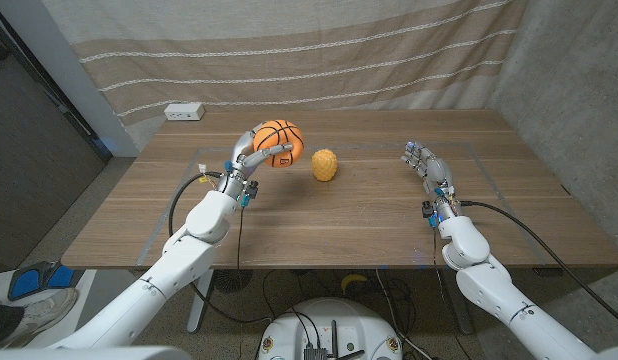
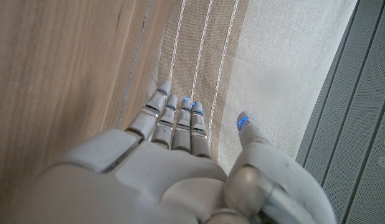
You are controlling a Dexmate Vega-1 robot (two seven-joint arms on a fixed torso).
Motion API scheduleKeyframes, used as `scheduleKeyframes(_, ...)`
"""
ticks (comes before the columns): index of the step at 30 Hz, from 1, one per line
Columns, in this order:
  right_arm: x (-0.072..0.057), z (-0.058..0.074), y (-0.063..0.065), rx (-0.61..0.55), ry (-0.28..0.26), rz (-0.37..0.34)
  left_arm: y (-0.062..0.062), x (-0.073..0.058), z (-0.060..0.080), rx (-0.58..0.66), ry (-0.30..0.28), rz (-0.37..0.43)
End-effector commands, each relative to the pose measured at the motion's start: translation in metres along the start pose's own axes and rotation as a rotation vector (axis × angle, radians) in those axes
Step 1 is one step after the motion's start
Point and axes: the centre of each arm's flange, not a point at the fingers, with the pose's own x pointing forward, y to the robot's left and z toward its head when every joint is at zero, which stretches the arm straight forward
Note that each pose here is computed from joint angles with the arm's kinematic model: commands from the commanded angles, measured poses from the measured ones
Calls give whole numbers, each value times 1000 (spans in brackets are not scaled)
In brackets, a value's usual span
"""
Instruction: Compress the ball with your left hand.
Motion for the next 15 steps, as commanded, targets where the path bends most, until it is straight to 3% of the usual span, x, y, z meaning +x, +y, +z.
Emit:
scheduleKeyframes(1, -3, 4, 6, 1, -14, 11, 9, -13, -8, -154, 56, 46)
scheduleKeyframes(15, -11, 14, 10, 12, -39, 3, 17, -26, -18, -353, 127, 74)
